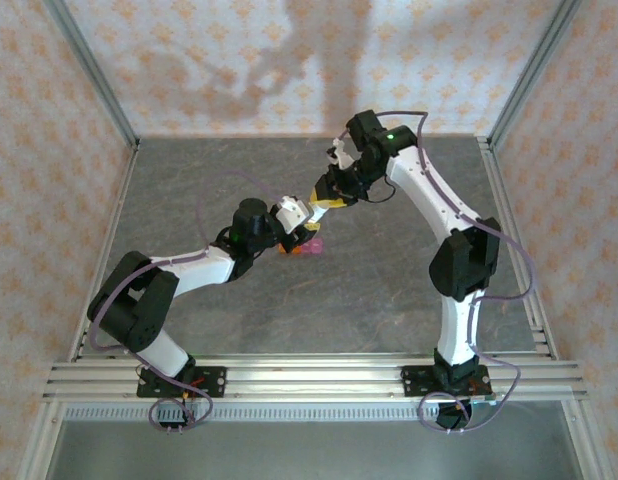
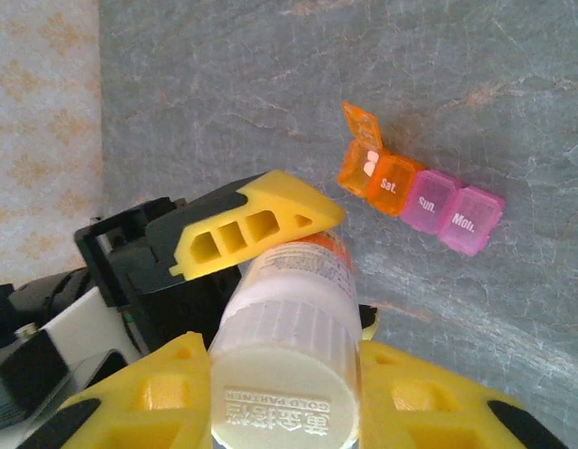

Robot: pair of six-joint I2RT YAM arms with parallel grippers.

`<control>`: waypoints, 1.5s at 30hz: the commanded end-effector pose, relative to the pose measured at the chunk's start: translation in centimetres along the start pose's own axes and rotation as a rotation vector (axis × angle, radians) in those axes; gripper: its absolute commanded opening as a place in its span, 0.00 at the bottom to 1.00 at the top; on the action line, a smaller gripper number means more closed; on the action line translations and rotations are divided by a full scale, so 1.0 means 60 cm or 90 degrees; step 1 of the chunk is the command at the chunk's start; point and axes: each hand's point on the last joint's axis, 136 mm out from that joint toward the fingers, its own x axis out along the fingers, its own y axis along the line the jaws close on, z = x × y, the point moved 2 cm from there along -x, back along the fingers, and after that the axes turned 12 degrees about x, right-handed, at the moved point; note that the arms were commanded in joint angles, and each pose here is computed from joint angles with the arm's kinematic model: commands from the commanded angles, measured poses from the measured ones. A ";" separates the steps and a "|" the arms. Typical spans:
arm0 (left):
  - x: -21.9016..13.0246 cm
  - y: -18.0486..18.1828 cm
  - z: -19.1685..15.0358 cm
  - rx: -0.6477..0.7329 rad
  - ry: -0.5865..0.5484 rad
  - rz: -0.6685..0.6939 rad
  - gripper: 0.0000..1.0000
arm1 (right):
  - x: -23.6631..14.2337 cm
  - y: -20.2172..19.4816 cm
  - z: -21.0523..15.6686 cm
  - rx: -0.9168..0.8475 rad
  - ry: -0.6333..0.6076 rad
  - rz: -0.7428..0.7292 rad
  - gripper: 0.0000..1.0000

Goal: Sort the pills into containers

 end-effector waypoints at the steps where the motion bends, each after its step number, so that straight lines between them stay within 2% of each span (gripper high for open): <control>1: -0.011 0.007 0.076 0.063 -0.073 -0.015 0.00 | 0.009 -0.010 0.008 -0.004 0.013 -0.007 0.28; 8: -0.011 0.018 0.092 0.053 -0.088 -0.003 0.00 | 0.017 -0.014 0.011 0.005 0.015 -0.007 0.28; 21: -0.021 0.051 0.122 -0.022 -0.165 0.080 0.00 | 0.000 0.009 0.025 0.070 -0.051 0.031 0.29; 36: -0.006 0.026 0.106 -0.005 -0.122 0.005 0.00 | 0.018 0.003 0.026 0.058 -0.033 -0.024 0.32; 45: -0.007 0.036 0.110 -0.020 -0.133 0.031 0.00 | 0.026 0.006 0.023 0.059 -0.033 -0.029 0.35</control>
